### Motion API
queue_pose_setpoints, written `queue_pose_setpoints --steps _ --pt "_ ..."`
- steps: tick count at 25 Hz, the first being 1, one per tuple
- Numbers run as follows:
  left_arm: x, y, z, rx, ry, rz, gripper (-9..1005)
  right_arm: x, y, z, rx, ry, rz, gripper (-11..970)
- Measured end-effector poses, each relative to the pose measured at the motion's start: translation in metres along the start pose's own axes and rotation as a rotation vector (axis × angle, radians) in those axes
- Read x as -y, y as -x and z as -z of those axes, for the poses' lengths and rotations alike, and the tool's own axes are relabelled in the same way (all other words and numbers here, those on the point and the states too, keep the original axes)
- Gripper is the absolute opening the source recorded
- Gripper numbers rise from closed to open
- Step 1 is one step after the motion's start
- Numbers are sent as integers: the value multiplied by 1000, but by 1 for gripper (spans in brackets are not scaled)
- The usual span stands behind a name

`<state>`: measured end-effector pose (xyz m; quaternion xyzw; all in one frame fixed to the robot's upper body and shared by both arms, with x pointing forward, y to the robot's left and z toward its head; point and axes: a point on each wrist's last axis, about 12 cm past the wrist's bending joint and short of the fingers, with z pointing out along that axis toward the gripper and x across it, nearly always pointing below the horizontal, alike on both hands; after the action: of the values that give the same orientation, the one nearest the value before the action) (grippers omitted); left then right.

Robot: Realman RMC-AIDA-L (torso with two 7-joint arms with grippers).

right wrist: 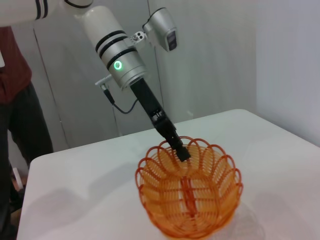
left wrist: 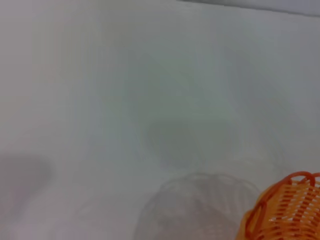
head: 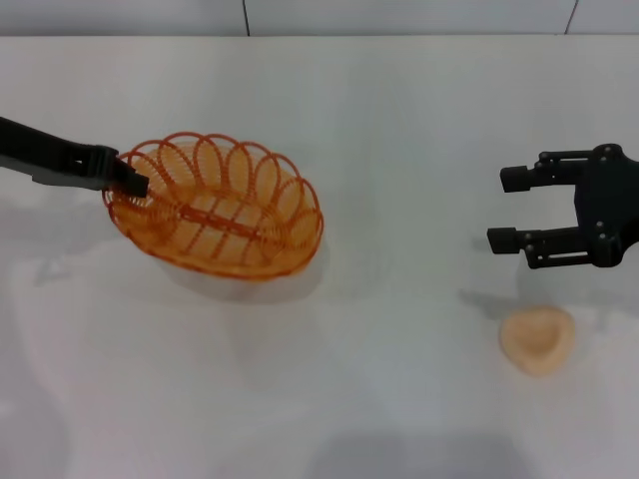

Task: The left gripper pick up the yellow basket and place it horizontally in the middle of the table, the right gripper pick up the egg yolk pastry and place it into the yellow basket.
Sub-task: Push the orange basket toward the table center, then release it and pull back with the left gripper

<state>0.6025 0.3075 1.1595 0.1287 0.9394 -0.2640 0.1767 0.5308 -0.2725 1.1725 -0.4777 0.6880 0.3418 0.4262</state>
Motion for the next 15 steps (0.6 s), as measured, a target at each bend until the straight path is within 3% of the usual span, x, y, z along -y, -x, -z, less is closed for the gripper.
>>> queue_pose_setpoints --steps 10,15 --pt "2 -1 -8 109 -84 190 115 -2 -1 0 2 14 -6 728" --pt "4 0 -10 103 -104 247 122 -3 -1 0 2 24 -6 729"
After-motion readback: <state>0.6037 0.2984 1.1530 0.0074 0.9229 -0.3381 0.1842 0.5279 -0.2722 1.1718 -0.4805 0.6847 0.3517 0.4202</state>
